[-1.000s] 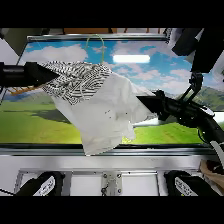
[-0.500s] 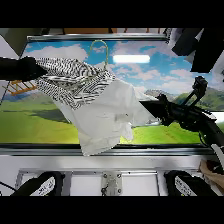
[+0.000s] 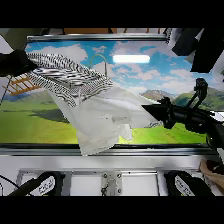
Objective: Fold the clothes and pants, and hang the long-sleeved shirts on hangers.
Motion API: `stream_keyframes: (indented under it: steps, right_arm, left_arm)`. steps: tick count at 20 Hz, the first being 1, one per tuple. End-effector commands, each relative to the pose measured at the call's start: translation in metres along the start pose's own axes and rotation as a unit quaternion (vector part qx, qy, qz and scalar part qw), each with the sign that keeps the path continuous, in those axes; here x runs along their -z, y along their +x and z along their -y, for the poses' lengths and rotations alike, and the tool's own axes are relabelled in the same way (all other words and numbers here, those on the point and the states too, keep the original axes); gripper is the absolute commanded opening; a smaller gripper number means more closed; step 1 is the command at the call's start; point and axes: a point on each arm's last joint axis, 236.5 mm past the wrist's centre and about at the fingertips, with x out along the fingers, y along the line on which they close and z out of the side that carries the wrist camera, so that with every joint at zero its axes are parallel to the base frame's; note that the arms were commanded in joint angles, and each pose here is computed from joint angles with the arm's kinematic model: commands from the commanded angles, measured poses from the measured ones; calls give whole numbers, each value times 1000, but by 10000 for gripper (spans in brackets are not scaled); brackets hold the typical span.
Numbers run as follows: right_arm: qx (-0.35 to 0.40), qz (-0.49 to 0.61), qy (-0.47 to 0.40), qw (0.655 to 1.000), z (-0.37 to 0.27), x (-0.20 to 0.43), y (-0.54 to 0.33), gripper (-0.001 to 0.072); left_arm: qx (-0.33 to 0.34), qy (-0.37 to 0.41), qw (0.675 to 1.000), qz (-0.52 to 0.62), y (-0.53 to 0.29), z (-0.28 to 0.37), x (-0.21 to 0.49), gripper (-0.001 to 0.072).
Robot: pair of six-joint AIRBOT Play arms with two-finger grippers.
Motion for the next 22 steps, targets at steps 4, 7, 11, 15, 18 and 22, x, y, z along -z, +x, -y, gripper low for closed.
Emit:
stream_keyframes:
  steps: [4,7,11,15,18,22]
  right_arm:
    - [3,21,7,1000,-2,-12,-2,8]
    - [10,20,10,1000,2,-11,5,8]
    - [-17,46,0,999,-8,-16,26,8]
    - [-39,70,26,996,-11,-18,40,7]
    - [-47,74,34,996,-15,-18,49,7]
    - [-56,114,35,991,-21,-35,52,8]
  left_arm:
    - [44,62,997,-8,-4,60,10,11]
    - [66,91,994,1,-20,90,19,11]
    - [93,121,988,4,-44,123,37,11]
    - [62,118,991,-2,-40,119,57,11]
    - [72,90,993,-8,-28,121,78,11]
    - [100,94,990,28,-28,138,84,11]
